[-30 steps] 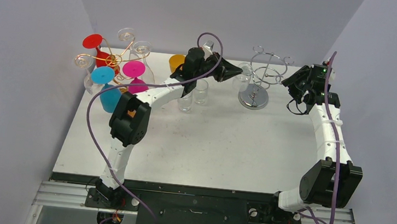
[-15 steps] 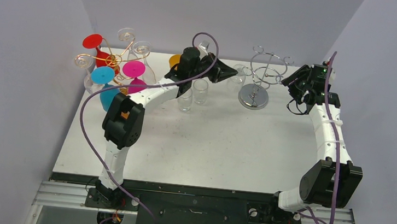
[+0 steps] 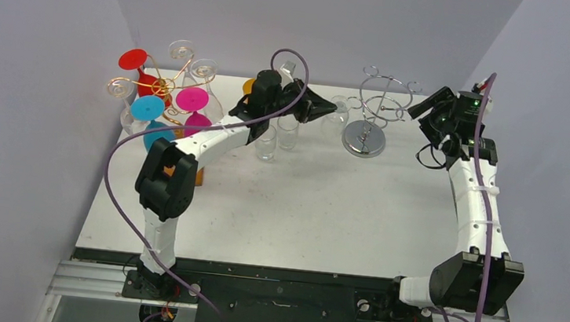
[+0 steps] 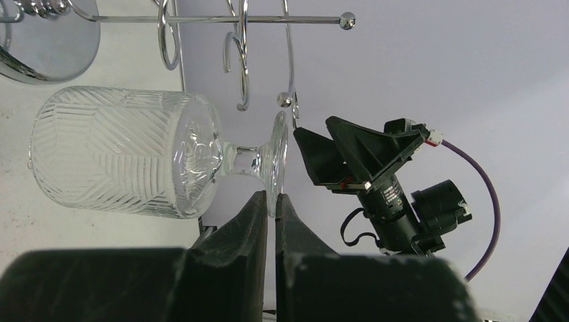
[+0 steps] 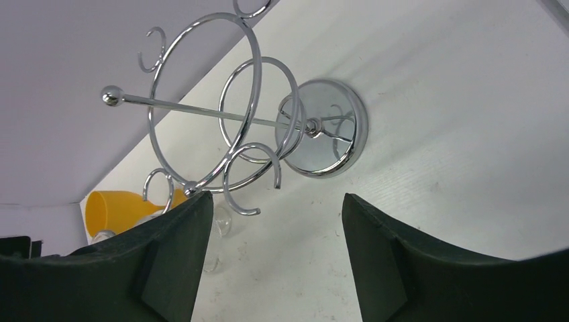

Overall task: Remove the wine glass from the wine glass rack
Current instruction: Pick up the wine glass from the wine rack, then place the wine glass at the center of the board.

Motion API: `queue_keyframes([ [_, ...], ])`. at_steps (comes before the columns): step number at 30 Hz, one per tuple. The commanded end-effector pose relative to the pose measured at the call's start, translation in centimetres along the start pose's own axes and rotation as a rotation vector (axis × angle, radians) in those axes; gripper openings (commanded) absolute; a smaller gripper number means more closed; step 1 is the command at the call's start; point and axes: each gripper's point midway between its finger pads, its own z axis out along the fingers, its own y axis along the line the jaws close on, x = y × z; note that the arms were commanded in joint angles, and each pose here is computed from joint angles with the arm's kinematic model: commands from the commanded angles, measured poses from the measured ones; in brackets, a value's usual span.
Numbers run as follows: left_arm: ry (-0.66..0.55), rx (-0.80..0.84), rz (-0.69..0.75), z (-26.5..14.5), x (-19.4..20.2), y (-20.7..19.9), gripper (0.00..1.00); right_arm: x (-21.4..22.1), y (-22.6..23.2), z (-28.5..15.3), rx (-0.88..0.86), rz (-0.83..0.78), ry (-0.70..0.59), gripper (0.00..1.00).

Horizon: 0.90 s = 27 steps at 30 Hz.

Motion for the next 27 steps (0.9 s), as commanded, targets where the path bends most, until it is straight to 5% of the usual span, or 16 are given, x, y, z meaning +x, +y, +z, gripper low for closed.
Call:
queue_keyframes([
  [1,-0.011,0.193,0.068,-3.1,0.7,-7.8,0.00,-2.8,1.9,-3.8,-0.068,0.007,-0.101,0.66],
  [16,0.067,0.342,-0.117,-7.1,6.6,-12.5,0.00,6.0,8.0,-10.9,-0.544,0.038,-0.083,0.81],
  [27,0.055,0.463,-0.181,-11.4,9.3,-16.9,0.00,8.6,9.9,-14.3,-0.803,0.146,-0.108,0.89],
])
